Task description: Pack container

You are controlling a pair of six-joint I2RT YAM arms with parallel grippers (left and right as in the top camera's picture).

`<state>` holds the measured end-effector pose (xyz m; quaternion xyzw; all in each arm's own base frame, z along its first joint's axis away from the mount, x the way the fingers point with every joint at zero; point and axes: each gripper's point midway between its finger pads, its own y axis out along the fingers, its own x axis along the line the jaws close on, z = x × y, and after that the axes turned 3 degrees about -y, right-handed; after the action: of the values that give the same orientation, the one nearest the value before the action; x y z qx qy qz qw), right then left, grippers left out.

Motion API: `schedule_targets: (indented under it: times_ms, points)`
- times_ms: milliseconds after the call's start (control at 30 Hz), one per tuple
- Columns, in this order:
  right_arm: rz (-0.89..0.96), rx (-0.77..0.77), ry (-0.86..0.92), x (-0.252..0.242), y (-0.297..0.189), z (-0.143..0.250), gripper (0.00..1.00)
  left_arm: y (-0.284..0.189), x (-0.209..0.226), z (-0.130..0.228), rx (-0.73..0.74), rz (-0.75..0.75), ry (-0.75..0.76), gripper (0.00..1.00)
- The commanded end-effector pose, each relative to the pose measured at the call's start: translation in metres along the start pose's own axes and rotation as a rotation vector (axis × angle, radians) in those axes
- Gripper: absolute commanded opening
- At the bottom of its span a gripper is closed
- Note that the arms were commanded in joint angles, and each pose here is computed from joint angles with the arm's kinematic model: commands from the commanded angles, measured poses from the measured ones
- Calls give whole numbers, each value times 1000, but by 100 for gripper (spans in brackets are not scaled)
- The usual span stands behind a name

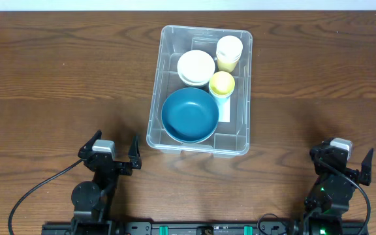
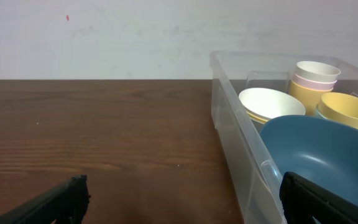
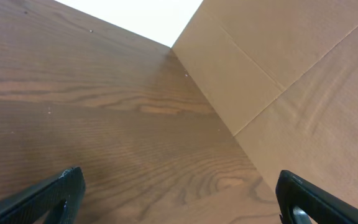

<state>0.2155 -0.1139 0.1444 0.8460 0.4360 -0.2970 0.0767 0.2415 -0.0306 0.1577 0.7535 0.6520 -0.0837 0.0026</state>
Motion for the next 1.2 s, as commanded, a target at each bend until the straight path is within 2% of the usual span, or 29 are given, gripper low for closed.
schedule_targets:
  times_ms: [0,133,467,767,1000,1167]
  points:
    - [13,13,-15,-2,0,4,99,3,3,18,38,-12,7,98]
    - [-19,-6,-14,4,0,0,99,3,3,18,38,-12,7,98]
    - [-489,-250,-20,82,-25,-37,99,3,3,18,38,-12,7,98]
    - [-671,-327,129,102,-45,-56,99,3,3,18,38,-12,7,98]
    - [-711,-356,422,89,-53,-82,99,3,3,18,38,-12,7,98]
    - [-646,-389,456,75,-50,-89,99,3,3,18,38,-12,7,98]
